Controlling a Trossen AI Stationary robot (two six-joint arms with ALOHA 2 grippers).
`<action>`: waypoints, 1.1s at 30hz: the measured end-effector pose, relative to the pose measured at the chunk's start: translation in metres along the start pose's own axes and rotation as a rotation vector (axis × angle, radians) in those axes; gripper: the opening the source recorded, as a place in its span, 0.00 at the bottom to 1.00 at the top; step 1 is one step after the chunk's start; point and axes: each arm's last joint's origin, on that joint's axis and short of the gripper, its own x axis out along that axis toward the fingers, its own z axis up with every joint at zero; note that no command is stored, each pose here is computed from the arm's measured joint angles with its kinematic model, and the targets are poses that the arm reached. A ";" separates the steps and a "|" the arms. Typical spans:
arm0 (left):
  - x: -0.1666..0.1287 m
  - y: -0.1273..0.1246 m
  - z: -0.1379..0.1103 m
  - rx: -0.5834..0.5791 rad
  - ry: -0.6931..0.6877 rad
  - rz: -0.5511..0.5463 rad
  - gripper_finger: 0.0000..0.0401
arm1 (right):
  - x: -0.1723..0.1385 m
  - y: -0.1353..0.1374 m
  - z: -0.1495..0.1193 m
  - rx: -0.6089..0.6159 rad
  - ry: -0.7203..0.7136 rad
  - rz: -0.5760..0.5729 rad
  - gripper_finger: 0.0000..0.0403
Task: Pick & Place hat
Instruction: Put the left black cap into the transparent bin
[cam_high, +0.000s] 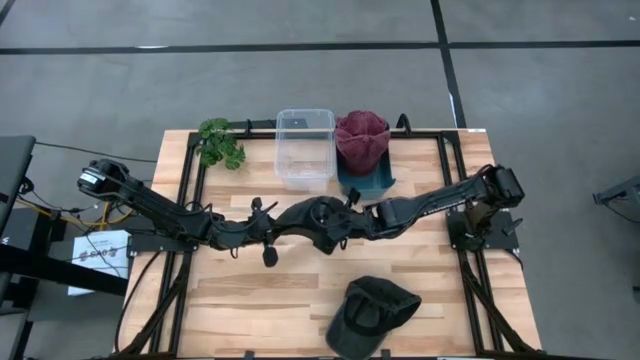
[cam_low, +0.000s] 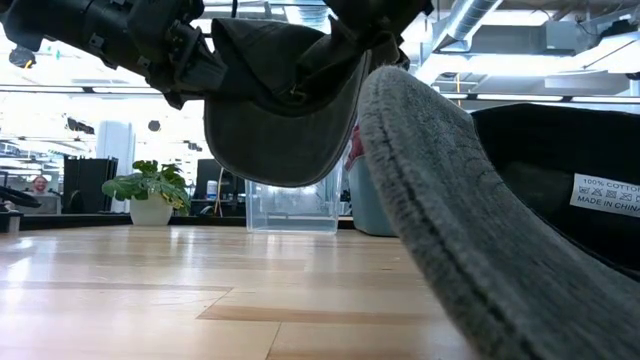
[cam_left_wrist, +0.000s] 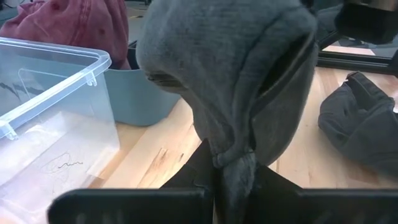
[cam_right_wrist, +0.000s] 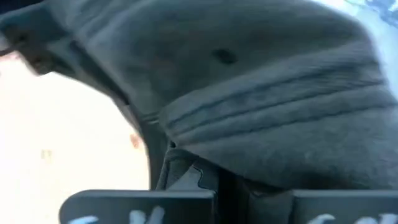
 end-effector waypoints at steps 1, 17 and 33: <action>0.000 0.000 0.000 0.000 0.000 0.000 0.04 | -0.002 0.003 0.000 -0.030 -0.005 0.015 0.00; 0.000 0.000 0.000 -0.001 -0.001 0.003 0.04 | -0.053 0.045 0.028 -0.277 -0.125 0.196 0.00; 0.000 0.001 0.000 0.000 0.000 0.010 0.04 | -0.024 0.031 0.008 -0.230 0.114 0.133 0.00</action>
